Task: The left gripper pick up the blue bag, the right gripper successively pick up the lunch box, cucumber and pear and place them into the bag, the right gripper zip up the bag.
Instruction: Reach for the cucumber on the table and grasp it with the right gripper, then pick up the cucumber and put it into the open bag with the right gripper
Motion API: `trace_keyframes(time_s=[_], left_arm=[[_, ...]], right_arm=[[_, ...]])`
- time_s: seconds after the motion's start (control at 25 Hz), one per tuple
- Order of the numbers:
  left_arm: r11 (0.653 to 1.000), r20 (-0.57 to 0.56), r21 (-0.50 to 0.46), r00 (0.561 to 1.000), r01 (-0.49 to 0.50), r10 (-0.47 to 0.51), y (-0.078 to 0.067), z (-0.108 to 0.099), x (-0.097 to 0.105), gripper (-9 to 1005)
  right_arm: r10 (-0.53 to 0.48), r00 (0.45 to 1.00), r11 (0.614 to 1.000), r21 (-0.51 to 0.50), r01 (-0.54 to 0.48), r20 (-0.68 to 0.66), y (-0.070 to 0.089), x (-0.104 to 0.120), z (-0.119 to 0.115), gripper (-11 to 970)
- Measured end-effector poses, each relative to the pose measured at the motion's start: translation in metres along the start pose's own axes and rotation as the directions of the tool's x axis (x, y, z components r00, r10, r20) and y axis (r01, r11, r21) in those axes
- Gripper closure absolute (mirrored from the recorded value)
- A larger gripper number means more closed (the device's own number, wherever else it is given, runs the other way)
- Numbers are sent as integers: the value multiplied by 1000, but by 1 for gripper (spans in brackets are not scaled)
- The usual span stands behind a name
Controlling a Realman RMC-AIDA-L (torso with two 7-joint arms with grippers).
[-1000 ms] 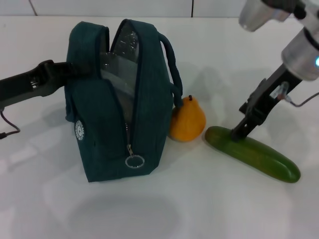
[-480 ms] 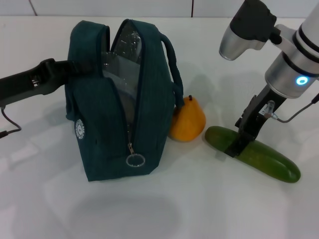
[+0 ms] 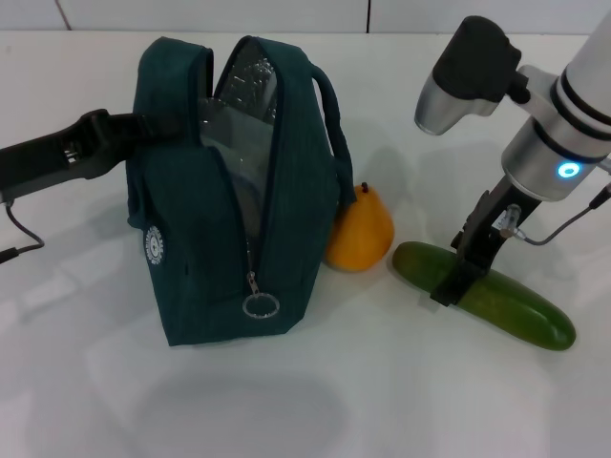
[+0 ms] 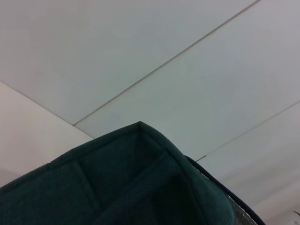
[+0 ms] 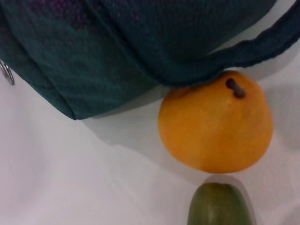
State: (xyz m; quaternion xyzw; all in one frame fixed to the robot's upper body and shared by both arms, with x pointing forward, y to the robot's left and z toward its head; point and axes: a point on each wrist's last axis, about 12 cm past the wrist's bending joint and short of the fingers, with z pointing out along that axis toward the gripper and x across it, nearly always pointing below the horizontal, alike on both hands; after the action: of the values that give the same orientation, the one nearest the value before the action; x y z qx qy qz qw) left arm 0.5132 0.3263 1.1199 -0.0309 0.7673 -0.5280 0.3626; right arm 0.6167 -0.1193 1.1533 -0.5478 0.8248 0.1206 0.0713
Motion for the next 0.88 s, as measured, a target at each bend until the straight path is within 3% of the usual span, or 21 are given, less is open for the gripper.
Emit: trace_keyframes(time_s=[0.6,0.64,0.68,0.88], left_arm=[[1000,1,1,1000,13,-13,2,1,2,951],[1000,1,1,1000,13,-13,2,1,2,951],[1000,1,1,1000,13,-13,2,1,2,951],[1000,2,0,1000,12,-12,2,-1,1,951]], right_arm=[[-19,1000,1000,9,19,-8,2,-4,4,204],[-21,1000,1000,11,21,-5,2,-5,3,272],[-21,1000,1000,17,21,2,1,-6,-1,340],[2,997,999,39,-5,74,-4,-7,-33,340]])
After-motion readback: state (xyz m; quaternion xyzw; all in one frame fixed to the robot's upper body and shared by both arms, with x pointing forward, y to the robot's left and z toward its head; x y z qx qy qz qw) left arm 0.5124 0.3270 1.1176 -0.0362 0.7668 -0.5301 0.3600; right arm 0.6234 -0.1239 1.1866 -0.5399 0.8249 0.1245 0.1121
